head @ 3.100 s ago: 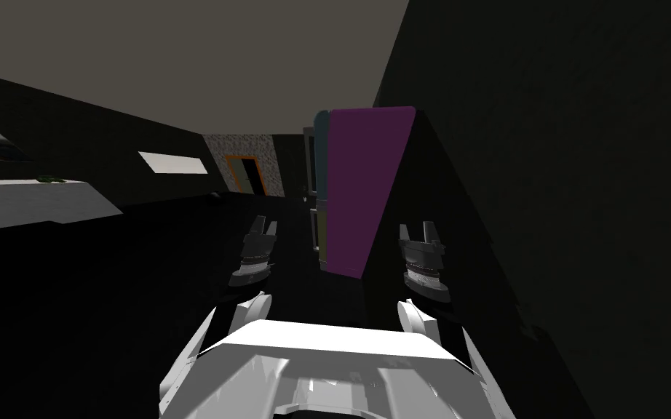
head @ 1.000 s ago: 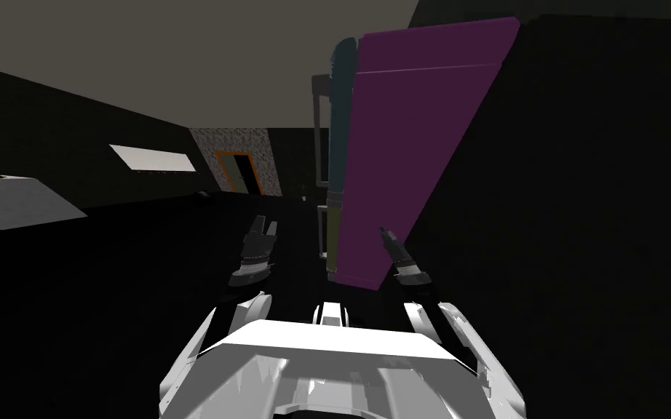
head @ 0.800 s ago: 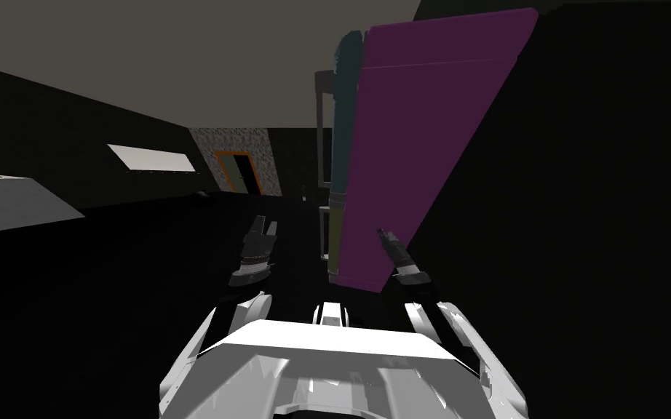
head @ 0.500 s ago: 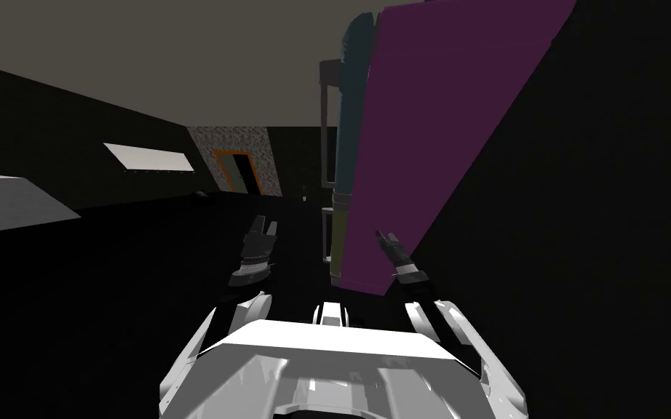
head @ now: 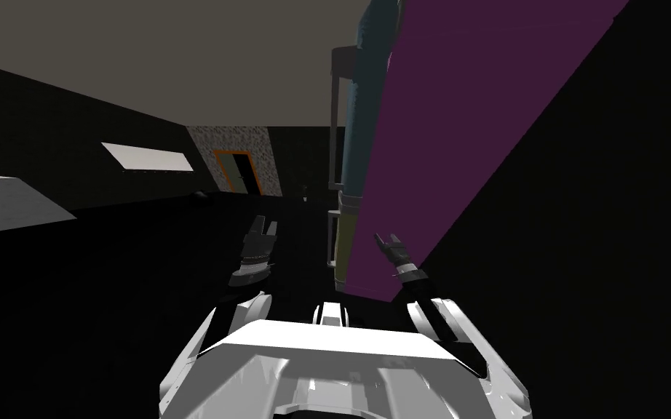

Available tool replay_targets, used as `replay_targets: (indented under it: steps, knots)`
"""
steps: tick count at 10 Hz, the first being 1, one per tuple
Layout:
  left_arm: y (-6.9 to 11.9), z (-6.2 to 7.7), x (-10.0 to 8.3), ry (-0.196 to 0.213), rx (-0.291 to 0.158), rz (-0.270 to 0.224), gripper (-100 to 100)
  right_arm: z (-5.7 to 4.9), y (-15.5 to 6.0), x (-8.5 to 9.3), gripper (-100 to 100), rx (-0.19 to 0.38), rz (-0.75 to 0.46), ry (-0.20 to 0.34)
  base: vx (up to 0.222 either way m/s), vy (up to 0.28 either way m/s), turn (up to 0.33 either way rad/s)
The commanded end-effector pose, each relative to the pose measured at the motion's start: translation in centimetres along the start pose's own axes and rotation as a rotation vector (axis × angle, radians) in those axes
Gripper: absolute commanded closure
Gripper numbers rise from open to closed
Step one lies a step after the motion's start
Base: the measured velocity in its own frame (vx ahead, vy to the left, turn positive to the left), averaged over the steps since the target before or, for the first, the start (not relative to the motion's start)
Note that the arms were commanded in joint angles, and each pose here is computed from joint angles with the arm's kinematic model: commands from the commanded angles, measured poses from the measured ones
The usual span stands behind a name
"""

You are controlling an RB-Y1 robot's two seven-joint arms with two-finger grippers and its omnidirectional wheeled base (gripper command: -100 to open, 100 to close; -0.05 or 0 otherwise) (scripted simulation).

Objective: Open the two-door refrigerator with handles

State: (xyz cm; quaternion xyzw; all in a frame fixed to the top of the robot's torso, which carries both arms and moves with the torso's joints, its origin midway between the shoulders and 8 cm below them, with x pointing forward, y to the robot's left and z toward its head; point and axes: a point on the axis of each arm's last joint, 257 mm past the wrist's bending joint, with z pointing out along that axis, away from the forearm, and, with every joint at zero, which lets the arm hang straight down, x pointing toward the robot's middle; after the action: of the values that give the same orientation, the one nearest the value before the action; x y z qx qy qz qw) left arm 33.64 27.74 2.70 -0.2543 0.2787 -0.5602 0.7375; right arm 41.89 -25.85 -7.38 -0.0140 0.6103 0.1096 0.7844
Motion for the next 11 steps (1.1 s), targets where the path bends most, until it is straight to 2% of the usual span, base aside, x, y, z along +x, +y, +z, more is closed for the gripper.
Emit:
replay_targets:
  steps: [1,2,3,5,6,11]
  knots:
    - [0.0,0.0,0.0,0.000,0.000,0.000,0,0.2,-1.5,1.1,-100,0.037,-0.148,0.050,0.116,0.120,0.009]
    - [0.0,0.0,0.0,0.000,0.000,0.000,0,0.1,-1.5,1.1,-100,0.038,-0.176,0.051,0.079,0.110,0.001]
    - [0.0,0.0,0.0,0.000,0.000,0.000,0,0.2,-2.4,1.7,-100,0.060,-0.248,0.080,0.069,0.128,0.013]
    - [0.0,0.0,0.0,0.000,0.000,0.000,0,0.2,-2.4,1.7,-100,0.058,-0.285,0.081,0.042,0.079,0.000]
    - [0.0,0.0,0.0,0.000,0.000,0.000,0,0.2,-3.4,2.2,-100,0.079,-0.366,0.110,0.066,0.080,0.016]
    - [0.0,0.0,0.0,0.000,0.000,0.000,0,0.2,-5.4,2.9,-100,0.114,-0.584,0.166,0.066,0.109,0.007]
